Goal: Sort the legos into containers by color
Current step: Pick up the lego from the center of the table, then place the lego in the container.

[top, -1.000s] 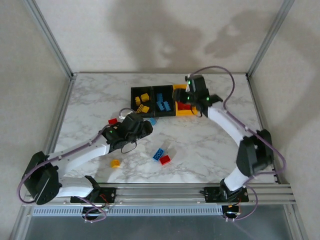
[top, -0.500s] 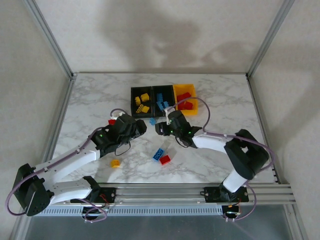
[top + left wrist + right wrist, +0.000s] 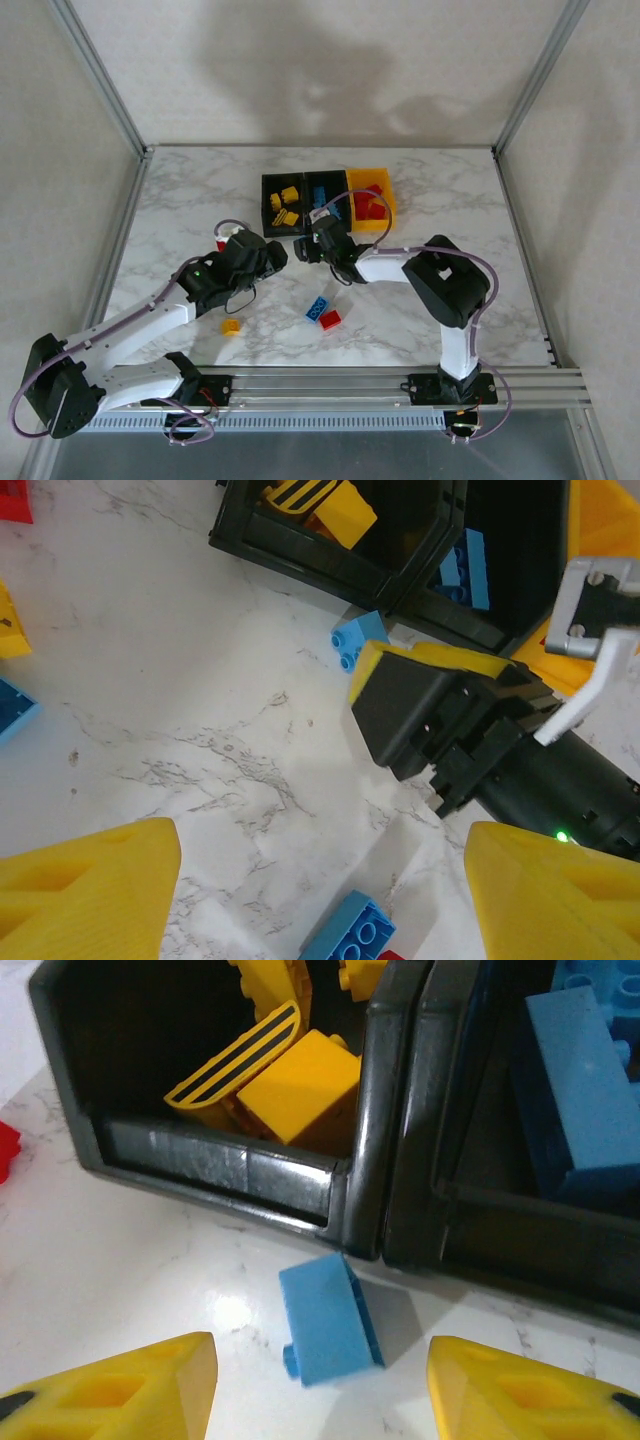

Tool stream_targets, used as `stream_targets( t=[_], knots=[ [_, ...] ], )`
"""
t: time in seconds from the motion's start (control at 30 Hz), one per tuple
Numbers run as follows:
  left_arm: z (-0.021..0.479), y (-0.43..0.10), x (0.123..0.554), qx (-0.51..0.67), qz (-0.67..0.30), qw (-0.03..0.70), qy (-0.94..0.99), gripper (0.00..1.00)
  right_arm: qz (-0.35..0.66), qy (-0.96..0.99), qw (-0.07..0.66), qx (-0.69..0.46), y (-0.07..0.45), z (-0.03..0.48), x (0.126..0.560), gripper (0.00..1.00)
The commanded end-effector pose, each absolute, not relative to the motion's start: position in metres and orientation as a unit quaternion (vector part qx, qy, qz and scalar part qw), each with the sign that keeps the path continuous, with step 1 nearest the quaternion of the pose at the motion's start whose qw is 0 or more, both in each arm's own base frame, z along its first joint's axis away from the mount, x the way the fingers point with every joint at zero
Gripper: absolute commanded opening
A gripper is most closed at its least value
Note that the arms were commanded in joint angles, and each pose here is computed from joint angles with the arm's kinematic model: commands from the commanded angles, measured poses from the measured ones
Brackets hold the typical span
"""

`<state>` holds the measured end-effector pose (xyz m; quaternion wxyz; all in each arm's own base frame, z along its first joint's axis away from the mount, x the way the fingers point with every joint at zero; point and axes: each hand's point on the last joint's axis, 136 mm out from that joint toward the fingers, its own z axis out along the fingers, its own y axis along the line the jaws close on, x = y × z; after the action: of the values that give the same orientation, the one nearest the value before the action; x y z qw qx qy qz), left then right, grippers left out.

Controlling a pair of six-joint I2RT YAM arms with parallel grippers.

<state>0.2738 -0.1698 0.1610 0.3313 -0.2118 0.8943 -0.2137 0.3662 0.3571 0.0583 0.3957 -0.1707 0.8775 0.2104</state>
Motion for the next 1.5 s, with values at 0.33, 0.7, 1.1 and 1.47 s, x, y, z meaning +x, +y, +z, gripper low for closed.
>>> stream_targets(
  t=[0.33,0.7,1.1,1.47],
  knots=[
    [0.157,-0.157,0.274,-0.217,-0.199,0.332,0.896,0.75,0.179,0.879,0.399,-0.190,0.374,0.038,0.387,0.45],
    [0.155,-0.155,0.275,-0.221,-0.202,0.330,0.895,0.75,0.172,0.877,0.394,-0.214,0.374,0.042,0.375,0.15],
    [0.160,-0.171,0.285,-0.211,-0.229,0.330,0.891,0.75,0.201,0.871,0.403,-0.197,0.344,0.128,0.357,0.13],
    [0.171,-0.201,0.301,-0.193,-0.270,0.324,0.886,0.74,0.176,0.909,0.360,-0.112,0.315,0.157,0.428,0.13]
  ],
)
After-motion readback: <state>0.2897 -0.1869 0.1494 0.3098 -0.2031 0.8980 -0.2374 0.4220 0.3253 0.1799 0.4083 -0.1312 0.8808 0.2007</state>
